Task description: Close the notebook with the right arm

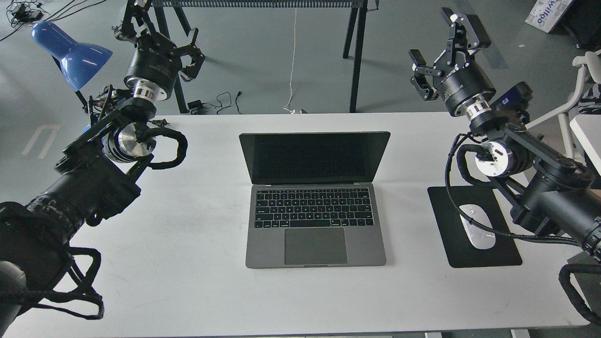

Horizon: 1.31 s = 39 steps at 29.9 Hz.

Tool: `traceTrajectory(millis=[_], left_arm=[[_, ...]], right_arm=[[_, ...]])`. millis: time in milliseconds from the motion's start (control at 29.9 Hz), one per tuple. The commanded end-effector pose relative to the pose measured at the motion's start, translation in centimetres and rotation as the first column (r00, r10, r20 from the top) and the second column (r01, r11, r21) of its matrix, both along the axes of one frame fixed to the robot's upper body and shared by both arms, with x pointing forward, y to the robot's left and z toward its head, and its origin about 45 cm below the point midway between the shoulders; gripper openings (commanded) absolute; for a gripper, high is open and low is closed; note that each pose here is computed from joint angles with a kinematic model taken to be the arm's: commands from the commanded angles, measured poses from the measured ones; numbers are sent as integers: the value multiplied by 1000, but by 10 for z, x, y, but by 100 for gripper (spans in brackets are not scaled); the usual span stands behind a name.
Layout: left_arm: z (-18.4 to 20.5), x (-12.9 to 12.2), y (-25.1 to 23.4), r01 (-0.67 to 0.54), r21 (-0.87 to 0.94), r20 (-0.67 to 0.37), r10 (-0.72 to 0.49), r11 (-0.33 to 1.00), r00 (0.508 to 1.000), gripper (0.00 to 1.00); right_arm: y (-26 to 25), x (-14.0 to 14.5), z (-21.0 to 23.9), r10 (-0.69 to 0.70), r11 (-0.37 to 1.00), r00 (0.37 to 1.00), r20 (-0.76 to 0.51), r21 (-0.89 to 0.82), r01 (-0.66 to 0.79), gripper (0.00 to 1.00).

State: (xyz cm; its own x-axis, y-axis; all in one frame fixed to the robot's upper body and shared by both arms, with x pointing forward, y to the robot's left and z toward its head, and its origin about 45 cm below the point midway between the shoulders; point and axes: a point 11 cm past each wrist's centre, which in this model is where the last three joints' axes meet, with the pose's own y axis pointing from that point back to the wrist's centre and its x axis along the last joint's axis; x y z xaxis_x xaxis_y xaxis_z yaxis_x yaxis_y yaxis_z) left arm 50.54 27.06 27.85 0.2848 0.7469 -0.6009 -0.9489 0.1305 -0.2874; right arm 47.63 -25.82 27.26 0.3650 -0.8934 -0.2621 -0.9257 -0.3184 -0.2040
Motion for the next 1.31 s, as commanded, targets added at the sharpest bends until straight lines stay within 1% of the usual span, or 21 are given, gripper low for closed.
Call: traceTrajectory(millis=[0, 301, 435, 536, 804, 1072, 1273], left_arm=[[-1, 0, -1, -4, 4, -5, 4, 1000, 1000, 100], [0, 0, 0, -4, 9, -4, 4, 1000, 1000, 100], [0, 0, 0, -3, 7, -2, 3, 1000, 1000, 100], [0, 0, 0, -3, 5, -2, 3, 1000, 1000, 100], [0, 0, 1, -3, 6, -1, 3, 1000, 1000, 100], [0, 0, 1, -5, 5, -2, 5, 1000, 1000, 100], [0, 0, 1, -5, 3, -2, 5, 1000, 1000, 100]], right_arm=[[1, 0, 0, 1, 1000, 1000, 0, 1, -1, 99], [-3, 2, 3, -4, 1000, 1000, 8, -17, 4, 99], [-6, 8, 1, -28, 999, 1000, 3, -33, 28, 99], [7, 11, -10, -17, 998, 1000, -22, -55, 16, 99], [55, 15, -33, 73, 972, 995, -70, -216, -86, 99], [73, 9, -37, 126, 960, 989, -80, -241, -142, 99], [94, -3, -36, 202, 949, 976, -81, -231, -216, 99]])
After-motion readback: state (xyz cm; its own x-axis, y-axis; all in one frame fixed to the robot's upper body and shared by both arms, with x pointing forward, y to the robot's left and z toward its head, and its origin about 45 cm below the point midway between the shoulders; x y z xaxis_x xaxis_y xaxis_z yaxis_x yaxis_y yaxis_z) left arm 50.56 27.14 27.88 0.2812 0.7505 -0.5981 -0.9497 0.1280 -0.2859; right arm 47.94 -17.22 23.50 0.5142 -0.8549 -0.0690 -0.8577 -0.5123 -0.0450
